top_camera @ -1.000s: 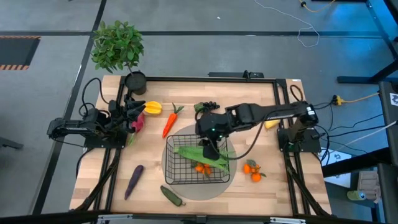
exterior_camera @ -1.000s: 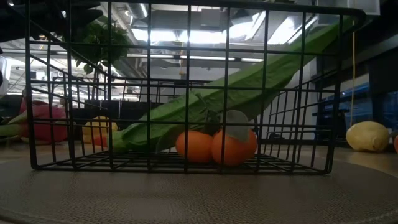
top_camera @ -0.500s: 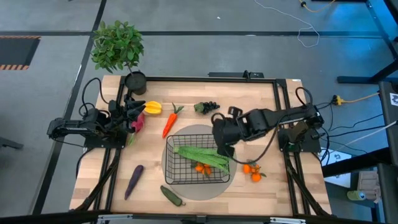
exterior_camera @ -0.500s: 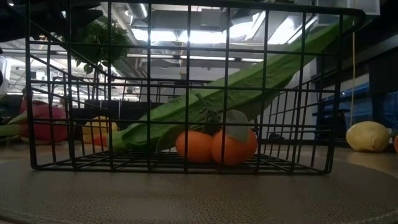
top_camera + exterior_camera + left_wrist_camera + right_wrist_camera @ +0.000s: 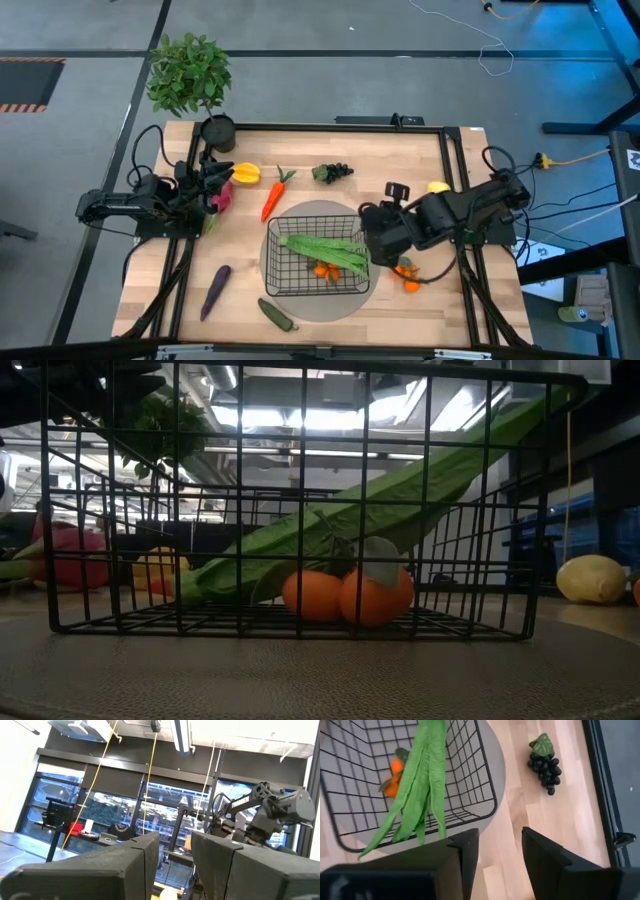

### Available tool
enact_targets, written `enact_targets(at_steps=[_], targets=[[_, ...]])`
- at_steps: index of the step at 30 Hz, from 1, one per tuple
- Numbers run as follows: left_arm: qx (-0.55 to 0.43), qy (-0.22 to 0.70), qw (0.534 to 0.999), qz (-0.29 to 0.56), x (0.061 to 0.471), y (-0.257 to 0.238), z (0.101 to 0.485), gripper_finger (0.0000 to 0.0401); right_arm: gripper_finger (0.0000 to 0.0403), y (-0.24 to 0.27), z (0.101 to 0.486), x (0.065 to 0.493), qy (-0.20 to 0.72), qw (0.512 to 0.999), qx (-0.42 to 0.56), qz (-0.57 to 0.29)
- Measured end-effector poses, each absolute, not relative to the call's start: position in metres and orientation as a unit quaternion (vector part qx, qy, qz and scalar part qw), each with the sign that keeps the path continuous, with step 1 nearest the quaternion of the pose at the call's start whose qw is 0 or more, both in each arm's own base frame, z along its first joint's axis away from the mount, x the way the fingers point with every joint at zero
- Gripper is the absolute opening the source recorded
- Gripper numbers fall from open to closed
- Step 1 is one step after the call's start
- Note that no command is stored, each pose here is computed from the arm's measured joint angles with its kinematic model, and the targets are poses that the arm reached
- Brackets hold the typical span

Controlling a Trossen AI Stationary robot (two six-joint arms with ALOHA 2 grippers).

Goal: Build produce basket
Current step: Put the tangerine into the black basket

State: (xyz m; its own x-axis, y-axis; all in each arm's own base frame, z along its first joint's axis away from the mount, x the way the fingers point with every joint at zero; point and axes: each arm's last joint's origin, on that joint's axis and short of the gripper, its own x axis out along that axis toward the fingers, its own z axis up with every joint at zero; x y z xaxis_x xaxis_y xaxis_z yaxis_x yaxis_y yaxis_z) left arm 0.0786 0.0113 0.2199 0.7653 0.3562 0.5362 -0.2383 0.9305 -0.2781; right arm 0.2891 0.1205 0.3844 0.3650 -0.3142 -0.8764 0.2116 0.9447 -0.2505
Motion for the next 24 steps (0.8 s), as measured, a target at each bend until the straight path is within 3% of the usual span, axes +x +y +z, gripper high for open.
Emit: enact_targets(at_steps=[17,24], targets=[[-0.097,-0.304,0.934,0.159,0.079,0.011,0.22,0.0105,0.0137,0.121,0.397,0.275,0.524,0.837,-0.02,-0.155],[-0.097,-0.304,0.934,0.159,0.079,0.011,0.22,0.0105,0.0137,0.12,0.398,0.276,0.498,0.845,-0.033,-0.194]])
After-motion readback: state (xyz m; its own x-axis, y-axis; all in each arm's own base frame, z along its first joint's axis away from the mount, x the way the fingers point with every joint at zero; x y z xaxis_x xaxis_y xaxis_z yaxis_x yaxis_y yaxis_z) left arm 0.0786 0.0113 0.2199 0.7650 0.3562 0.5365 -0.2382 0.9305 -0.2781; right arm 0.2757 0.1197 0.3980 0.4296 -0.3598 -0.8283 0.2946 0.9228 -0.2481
